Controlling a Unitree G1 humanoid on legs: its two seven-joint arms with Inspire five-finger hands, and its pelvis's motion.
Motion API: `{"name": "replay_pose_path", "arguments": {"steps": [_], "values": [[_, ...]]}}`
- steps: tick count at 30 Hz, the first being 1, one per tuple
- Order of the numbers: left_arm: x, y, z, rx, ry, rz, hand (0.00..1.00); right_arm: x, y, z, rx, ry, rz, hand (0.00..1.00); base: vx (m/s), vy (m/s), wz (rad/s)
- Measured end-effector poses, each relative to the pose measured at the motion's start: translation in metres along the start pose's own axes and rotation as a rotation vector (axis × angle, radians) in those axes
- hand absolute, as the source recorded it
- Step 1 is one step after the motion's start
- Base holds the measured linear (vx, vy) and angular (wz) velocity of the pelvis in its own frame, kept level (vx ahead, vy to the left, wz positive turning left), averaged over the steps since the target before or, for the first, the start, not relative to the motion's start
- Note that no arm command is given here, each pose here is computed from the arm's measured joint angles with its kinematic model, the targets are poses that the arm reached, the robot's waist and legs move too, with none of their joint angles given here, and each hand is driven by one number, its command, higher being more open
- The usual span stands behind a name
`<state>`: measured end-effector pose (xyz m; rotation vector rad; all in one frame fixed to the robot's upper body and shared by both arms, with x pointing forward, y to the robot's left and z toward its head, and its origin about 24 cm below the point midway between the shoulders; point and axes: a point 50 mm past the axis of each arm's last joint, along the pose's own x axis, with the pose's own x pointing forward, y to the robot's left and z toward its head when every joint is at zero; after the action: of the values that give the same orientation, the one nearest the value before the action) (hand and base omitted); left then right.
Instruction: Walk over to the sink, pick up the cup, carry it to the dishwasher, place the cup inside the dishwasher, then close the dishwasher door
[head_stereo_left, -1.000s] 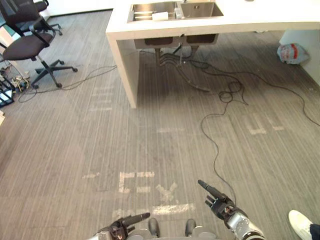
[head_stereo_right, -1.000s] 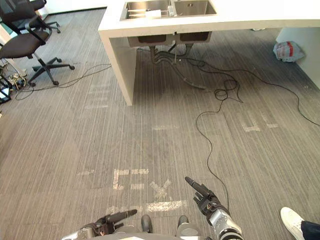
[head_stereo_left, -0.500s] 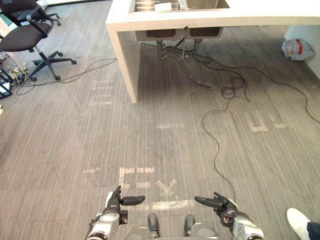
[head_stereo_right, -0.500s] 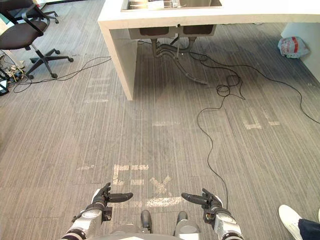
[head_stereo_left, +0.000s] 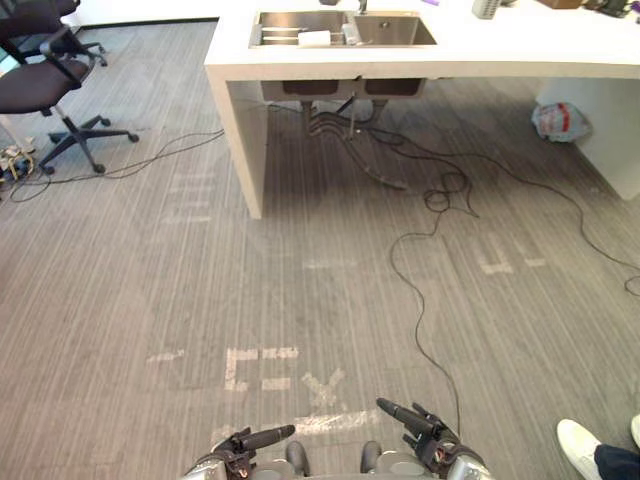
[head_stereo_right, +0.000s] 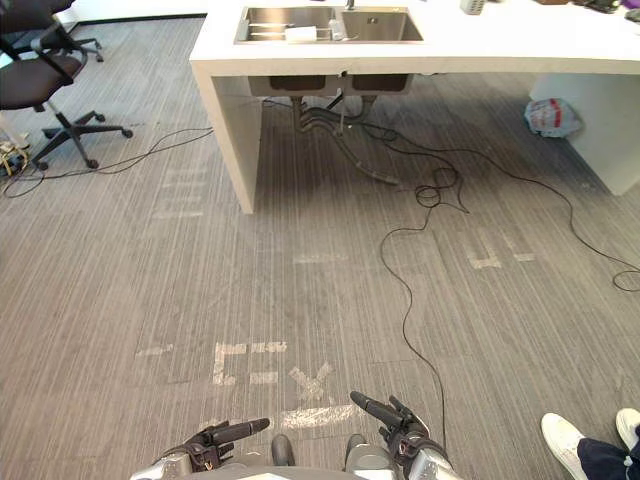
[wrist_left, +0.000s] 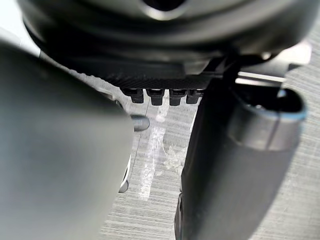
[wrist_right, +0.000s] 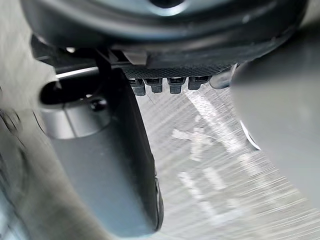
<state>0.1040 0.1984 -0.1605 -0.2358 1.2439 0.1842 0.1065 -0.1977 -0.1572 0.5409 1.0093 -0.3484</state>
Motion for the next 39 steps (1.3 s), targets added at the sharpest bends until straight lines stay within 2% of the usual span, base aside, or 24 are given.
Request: {"name": "replay_pose_path", "arguments": {"steps": [3, 8, 16, 20, 23, 25, 31, 35, 39], "values": [[0.001, -0.003, 0.004, 0.092, -0.021, 0.003, 1.0, -0.002, -0.007, 0.002, 0.0, -0.024, -0.024, 1.0, 0.06, 0.104, -0.1], [0.003, -0.003, 0.002, 0.06, 0.01, 0.04, 1.0, -0.004, -0.014, 0.001, -0.026, -0.024, -0.055, 1.0, 0.14, 0.066, 0.22], [0.002, -0.012, 0.02, 0.083, -0.055, -0.009, 1.0, 0.002, 0.009, 0.014, -0.034, -0.058, 0.008, 1.0, 0.26, -0.088, 0.42], [0.002, -0.015, 0.016, 0.125, -0.051, -0.023, 1.0, 0.001, 0.003, 0.018, 0.024, -0.075, -0.001, 1.0, 0.34, -0.244, 0.19], [0.003, -0.024, 0.008, 0.115, -0.049, -0.061, 1.0, -0.005, -0.016, 0.009, 0.068, -0.053, -0.058, 1.0, 0.58, -0.374, 0.39], [0.003, -0.03, 0.016, 0.117, -0.1, -0.076, 1.0, -0.006, -0.021, 0.011, 0.073, -0.053, -0.07, 1.0, 0.51, -0.285, -0.02], [0.0, -0.041, 0.04, -0.047, -0.261, -0.123, 1.0, -0.009, -0.037, 0.013, 0.059, -0.048, -0.085, 1.0, 0.46, -0.14, -0.16], [-0.006, -0.054, 0.054, -0.111, -0.367, -0.193, 1.0, -0.005, -0.027, 0.034, 0.042, -0.108, -0.036, 1.0, 0.35, 0.02, -0.7], [-0.009, -0.063, 0.06, -0.189, -0.413, -0.211, 1.0, -0.006, -0.027, 0.034, 0.046, -0.114, -0.027, 1.0, 0.35, 0.155, -0.3]]}}
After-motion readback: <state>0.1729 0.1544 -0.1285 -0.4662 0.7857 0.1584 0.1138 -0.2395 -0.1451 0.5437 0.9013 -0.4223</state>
